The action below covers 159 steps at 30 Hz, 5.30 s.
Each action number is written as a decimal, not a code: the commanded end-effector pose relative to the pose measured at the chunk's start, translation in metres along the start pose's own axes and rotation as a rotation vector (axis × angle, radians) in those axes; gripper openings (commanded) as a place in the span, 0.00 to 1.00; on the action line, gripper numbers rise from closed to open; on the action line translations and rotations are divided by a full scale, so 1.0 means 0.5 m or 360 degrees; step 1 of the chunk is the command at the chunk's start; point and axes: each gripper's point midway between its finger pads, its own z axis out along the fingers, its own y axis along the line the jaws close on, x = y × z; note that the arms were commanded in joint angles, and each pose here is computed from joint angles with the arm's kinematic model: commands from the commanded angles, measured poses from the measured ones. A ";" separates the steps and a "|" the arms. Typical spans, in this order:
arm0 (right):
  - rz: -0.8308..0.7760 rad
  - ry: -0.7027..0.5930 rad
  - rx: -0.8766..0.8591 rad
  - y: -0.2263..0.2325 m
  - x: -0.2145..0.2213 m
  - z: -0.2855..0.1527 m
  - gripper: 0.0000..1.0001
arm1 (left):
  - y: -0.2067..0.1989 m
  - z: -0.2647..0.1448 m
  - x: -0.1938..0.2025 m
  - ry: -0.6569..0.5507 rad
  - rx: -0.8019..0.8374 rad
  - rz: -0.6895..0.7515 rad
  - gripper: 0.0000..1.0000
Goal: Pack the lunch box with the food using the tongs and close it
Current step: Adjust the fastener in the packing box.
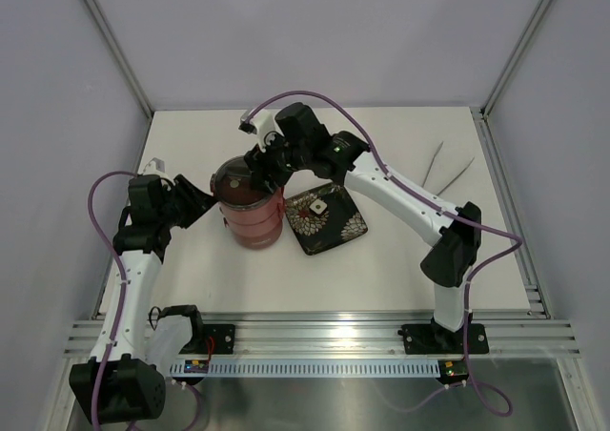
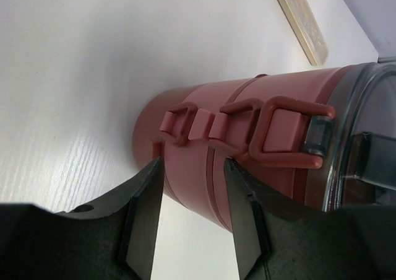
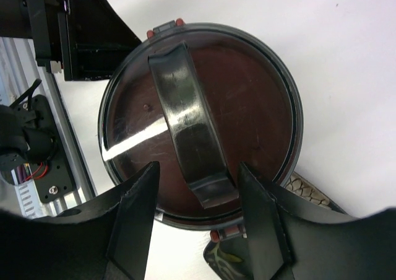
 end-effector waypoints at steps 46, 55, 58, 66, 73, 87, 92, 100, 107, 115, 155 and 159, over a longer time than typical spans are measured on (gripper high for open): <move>0.0029 0.0061 0.0046 0.001 0.052 -0.005 0.59 | -0.069 0.000 -0.018 -0.0006 0.0377 0.0072 0.39; 0.0026 0.0061 0.0050 0.002 0.053 -0.010 0.59 | -0.061 0.025 -0.063 -0.0107 0.0280 -0.0001 0.41; 0.0023 0.0059 0.0053 0.002 0.052 -0.012 0.59 | -0.053 0.032 -0.065 -0.0111 0.0246 -0.0010 0.41; 0.0032 0.0070 0.0036 0.006 0.056 -0.010 0.59 | -0.029 0.042 -0.087 -0.0203 0.0133 -0.0088 0.44; 0.0035 0.0087 0.0040 0.005 0.062 -0.008 0.60 | -0.035 0.048 -0.095 -0.0202 0.0142 -0.0103 0.51; 0.0035 0.0099 0.0023 0.009 0.067 -0.005 0.60 | -0.075 -0.004 -0.027 -0.0037 0.0388 0.0077 0.51; 0.0031 0.0151 -0.0011 0.016 0.087 -0.007 0.60 | -0.097 0.000 0.005 0.0144 0.0530 0.0115 0.53; -0.0047 0.0194 0.0155 -0.022 0.101 -0.028 0.63 | -0.102 -0.016 0.041 0.0247 0.0604 0.0132 0.53; -0.0040 0.0200 0.0152 -0.021 0.105 -0.028 0.63 | -0.101 -0.023 0.043 0.0221 0.0610 0.0147 0.52; -0.0035 0.0206 0.0129 -0.013 0.110 -0.029 0.63 | -0.101 -0.010 0.022 0.0149 0.0589 0.0130 0.52; -0.0039 0.0202 0.0099 -0.005 0.109 -0.034 0.63 | -0.054 0.064 -0.047 -0.0056 0.0341 0.0010 0.50; -0.0040 0.0209 0.0104 -0.006 0.111 -0.033 0.62 | -0.055 0.066 -0.050 -0.0061 0.0346 0.0007 0.50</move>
